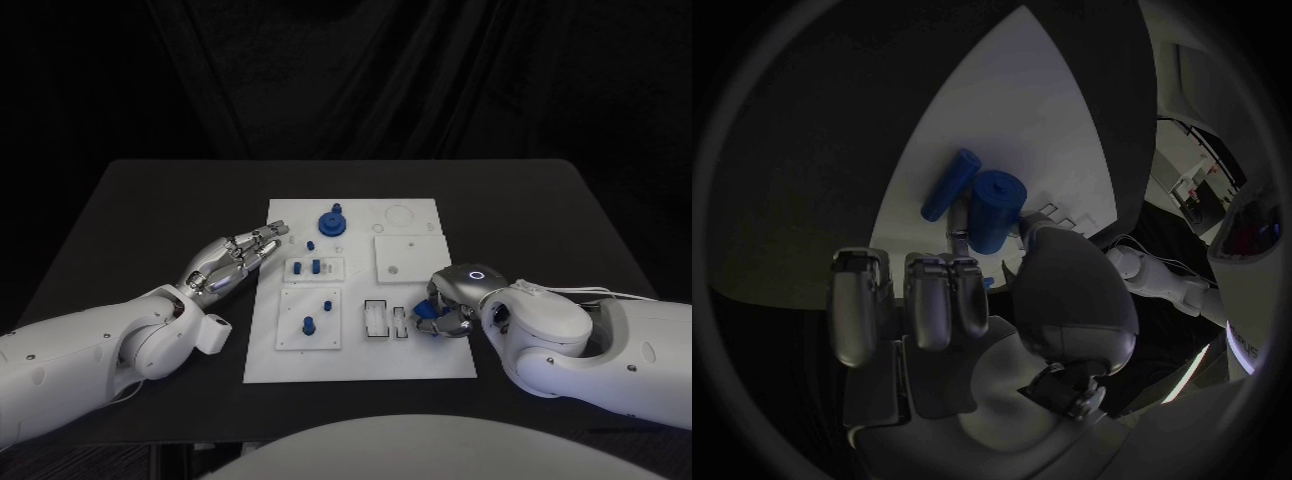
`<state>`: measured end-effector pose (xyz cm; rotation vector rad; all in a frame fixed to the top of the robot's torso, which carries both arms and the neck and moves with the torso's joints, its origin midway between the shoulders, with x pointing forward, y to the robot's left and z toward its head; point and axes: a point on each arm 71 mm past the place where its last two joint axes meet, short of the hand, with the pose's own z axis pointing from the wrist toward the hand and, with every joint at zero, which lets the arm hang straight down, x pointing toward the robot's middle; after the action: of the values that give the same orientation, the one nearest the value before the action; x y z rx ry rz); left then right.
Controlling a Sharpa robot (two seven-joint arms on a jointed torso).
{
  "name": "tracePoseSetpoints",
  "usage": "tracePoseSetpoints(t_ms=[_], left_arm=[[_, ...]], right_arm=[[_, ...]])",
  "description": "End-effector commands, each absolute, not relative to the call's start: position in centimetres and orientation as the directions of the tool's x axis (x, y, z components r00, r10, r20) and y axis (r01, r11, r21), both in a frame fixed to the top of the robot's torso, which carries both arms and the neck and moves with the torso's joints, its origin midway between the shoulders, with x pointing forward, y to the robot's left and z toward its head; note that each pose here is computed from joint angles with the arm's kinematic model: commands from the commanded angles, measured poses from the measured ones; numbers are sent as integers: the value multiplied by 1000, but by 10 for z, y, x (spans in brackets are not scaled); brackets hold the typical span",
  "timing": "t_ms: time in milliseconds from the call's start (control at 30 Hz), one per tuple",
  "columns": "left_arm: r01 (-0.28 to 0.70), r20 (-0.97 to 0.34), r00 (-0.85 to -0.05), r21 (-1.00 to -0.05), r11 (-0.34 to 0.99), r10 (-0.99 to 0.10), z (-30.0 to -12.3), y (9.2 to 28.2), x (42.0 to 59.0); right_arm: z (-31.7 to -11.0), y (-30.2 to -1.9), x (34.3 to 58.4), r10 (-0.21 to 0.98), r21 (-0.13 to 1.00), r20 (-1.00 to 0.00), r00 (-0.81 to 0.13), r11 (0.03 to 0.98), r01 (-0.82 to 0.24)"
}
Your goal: Assemble the parts on the task board
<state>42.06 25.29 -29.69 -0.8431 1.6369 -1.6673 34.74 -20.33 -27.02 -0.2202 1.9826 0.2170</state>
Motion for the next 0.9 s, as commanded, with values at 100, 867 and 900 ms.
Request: tracePoseSetpoints(t_ms=[100, 867, 900], left_arm=[[53, 16, -595, -997, -60, -804, -293, 252, 420], [45, 18, -593, -997, -56, -805, -295, 253, 419], [45, 18, -594, -997, -56, -805, -295, 253, 419]], right_arm=[[-278, -212, 345, 47, 128, -882, -469, 982, -142], [-254, -202, 342, 491, 522, -739, -461, 850, 67], [-255, -201, 342, 495, 526, -733, -467, 848, 72]])
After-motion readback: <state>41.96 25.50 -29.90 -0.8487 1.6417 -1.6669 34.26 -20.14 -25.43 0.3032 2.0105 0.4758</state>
